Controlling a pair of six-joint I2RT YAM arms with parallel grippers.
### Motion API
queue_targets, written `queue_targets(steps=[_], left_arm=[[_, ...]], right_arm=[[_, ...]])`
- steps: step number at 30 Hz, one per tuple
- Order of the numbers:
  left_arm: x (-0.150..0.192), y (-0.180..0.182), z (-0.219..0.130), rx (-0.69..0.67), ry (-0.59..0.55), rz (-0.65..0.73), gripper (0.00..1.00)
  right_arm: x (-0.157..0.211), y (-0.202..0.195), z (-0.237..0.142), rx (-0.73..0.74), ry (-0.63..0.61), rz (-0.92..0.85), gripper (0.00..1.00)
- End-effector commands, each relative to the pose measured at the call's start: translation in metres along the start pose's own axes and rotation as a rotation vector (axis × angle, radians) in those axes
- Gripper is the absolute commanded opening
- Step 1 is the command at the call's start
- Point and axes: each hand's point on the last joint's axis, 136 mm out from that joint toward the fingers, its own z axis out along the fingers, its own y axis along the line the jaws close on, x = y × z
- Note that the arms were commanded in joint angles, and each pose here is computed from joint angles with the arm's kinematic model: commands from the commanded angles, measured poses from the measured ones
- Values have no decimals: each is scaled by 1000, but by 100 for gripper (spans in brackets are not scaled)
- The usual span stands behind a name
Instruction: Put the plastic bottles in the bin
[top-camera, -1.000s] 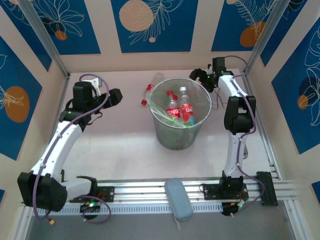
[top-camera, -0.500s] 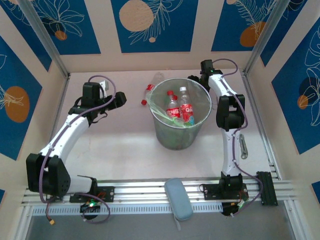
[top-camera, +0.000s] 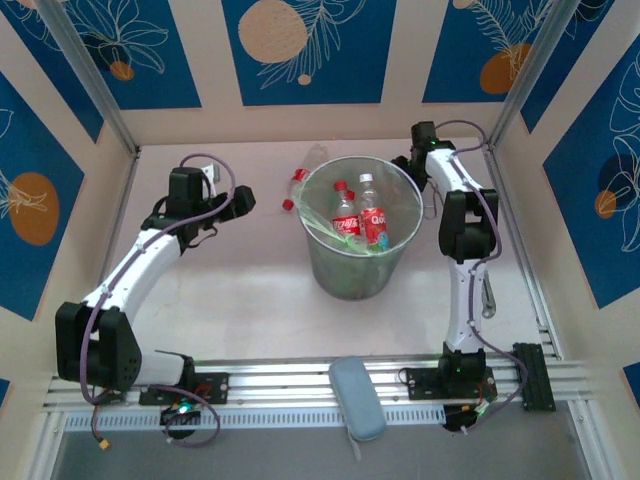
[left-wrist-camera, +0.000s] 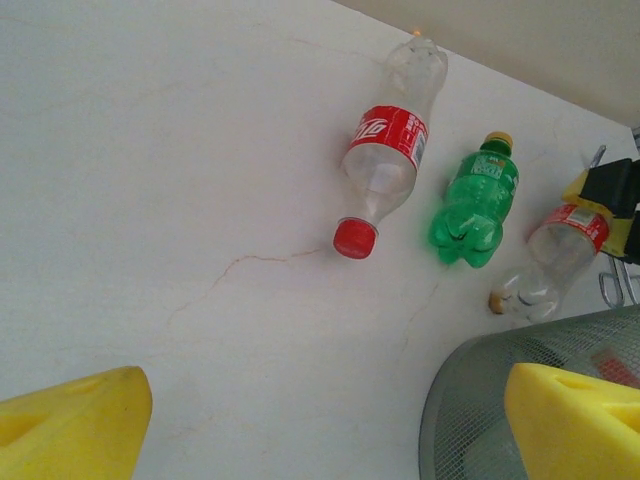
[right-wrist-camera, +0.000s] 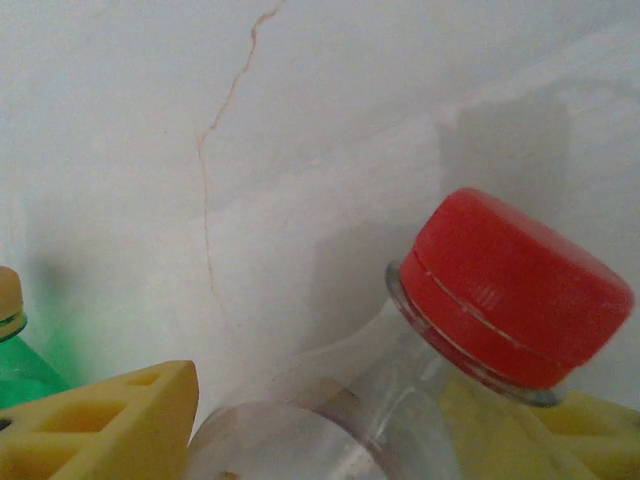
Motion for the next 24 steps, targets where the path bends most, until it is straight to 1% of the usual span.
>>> queue_targets(steps=[1,3,8,13,15,18,21,24], left_arm=[[-1,-9,-10,32,-23,5,91],[-3,-15,-16,56,-28,-5,91],[-14,-38,-40,155,-75,-41,91],[-32,-72,-70,285,-137,-71,90],[-36,-91,-81,335,-150,-58,90],[-33,-123,-86,406,-133,-18,91],[-27,-151,-85,467,-113,8,91],[-19,-167,-77,486,-91,30,91]], right_arm=[[-15,6,-46,-23,-69,-38,63],[-22,9,-64,-46,-102,-47,59],[-32,13,-113,-68,-180,-85,58],[-40,11,-179,-66,-294,-124,55],[-42,9,-214,-58,-360,-143,55],[-43,5,-261,-37,-453,-168,54],[-37,4,-304,-27,-534,-194,52],[-26,10,-337,-49,-587,-234,52]])
